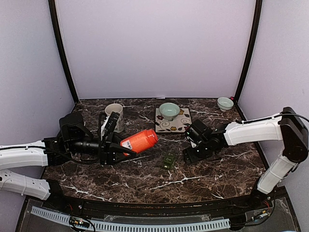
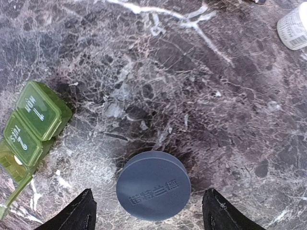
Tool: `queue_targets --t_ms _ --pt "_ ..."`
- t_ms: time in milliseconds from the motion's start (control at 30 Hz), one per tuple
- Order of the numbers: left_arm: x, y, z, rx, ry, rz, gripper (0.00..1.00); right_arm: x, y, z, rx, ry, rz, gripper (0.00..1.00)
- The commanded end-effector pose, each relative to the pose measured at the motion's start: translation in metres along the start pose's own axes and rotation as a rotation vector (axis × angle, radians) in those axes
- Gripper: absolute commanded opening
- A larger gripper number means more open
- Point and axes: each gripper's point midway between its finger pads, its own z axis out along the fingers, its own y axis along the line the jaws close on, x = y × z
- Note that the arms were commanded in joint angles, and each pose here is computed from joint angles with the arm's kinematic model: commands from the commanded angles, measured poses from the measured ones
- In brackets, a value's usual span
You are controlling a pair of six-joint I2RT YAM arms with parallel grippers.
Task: Sort the pills into containers
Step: Place the lid of the pill bottle at the center of the board, then pick up the lid of the pill bottle from the center of the board.
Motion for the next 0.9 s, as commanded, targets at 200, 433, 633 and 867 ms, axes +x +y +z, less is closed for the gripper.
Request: queue_targets --t_ms 200,433,633,867 --pt "-0.021 -0.012 -0.002 0.040 -0.040 0.058 0.00 0.006 0.004 0.013 -0.035 0.080 -0.043 0.77" --pt "-0.020 -0.012 -0.002 0.043 -0.034 0.057 0.00 0.006 0.002 0.019 -0.038 0.093 -0.042 0.74" --pt "-0.019 -0.012 -0.002 0.043 -0.028 0.057 0.00 0.007 0.000 0.023 -0.040 0.109 -0.048 0.68" --pt "-0.017 -0.011 -0.001 0.044 -0.020 0.051 0.00 0.007 0.000 0.027 -0.055 0.123 -0.060 0.47"
